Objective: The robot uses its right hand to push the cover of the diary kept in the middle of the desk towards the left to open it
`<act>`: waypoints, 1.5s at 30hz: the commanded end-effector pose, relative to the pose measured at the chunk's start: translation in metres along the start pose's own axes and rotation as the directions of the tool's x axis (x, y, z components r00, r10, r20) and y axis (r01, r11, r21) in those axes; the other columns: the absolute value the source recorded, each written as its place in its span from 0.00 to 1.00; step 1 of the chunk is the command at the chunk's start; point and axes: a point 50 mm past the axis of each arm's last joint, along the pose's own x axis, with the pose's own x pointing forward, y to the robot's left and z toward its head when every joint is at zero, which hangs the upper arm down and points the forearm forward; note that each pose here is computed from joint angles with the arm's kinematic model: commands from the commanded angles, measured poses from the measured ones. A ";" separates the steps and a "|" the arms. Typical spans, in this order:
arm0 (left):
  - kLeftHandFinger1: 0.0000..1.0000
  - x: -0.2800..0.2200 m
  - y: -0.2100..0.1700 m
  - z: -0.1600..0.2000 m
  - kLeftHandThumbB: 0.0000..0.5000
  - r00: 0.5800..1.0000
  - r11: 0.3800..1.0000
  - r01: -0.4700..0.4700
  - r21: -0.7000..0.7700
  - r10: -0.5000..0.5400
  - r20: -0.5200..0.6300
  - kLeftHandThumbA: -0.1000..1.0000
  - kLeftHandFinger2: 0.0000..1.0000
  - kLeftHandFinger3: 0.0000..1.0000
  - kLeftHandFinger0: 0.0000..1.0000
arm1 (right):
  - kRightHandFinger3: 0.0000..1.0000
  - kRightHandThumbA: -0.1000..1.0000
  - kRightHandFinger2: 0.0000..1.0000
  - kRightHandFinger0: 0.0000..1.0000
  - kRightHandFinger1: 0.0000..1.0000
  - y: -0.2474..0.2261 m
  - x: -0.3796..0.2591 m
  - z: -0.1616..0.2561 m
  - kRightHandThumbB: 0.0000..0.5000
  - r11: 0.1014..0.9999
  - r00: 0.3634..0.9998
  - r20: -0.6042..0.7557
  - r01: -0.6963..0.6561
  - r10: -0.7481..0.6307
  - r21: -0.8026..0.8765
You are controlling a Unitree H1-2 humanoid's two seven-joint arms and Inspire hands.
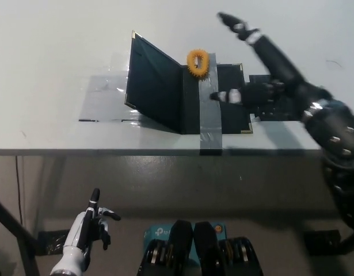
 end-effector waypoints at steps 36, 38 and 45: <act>0.12 -0.006 0.032 0.014 1.00 0.985 0.989 -0.145 -0.031 0.147 0.095 1.00 0.12 0.32 0.06 | 0.85 1.00 0.83 0.66 0.78 0.021 -0.309 -0.218 0.34 0.548 0.552 -0.600 0.808 -0.580 0.214; 0.12 -0.006 0.032 0.014 1.00 0.984 0.989 -0.146 -0.031 0.149 0.093 1.00 0.12 0.32 0.06 | 0.83 1.00 0.81 0.61 0.74 0.024 -0.311 -0.224 0.27 0.540 0.542 -0.610 0.814 -0.577 0.212; 0.12 -0.006 0.032 0.014 1.00 0.985 0.989 -0.143 -0.034 0.146 0.090 1.00 0.10 0.31 0.06 | 0.82 1.00 0.79 0.48 0.64 0.029 -0.317 -0.235 0.51 0.602 0.551 -0.657 0.778 -0.515 0.180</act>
